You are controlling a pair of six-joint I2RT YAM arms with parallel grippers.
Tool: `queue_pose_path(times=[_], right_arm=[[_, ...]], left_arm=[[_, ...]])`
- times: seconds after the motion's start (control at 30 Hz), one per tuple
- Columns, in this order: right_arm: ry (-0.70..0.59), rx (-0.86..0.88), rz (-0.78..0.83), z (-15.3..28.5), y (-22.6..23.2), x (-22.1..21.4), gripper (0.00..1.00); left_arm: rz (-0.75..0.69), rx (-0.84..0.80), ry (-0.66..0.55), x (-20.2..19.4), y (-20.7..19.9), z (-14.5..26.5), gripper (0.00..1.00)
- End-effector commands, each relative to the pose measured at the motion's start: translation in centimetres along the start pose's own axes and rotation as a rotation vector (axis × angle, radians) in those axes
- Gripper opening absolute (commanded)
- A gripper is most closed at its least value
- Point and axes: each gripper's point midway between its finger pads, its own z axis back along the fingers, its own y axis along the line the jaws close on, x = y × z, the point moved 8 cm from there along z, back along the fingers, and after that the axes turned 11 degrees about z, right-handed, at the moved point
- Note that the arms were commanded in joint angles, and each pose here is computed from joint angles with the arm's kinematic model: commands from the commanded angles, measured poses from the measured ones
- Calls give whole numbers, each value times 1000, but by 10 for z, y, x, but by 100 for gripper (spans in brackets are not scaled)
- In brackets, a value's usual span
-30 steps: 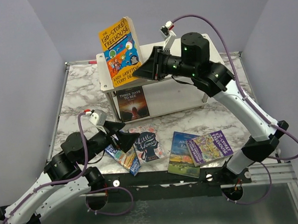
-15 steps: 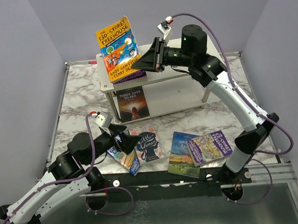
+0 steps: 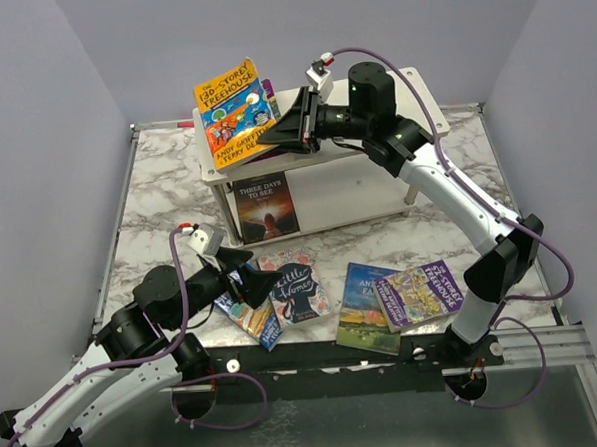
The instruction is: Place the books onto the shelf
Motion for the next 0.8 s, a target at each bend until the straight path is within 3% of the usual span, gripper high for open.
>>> queue_pose_path(times=[0.0, 0.77], right_arm=[[-60, 71, 48, 7, 13, 11, 3], [-135, 48, 0, 21, 3, 12, 7]], left_arm=[[-13, -4, -1, -2, 2, 1, 99], [-8, -4, -3, -2, 2, 2, 99]])
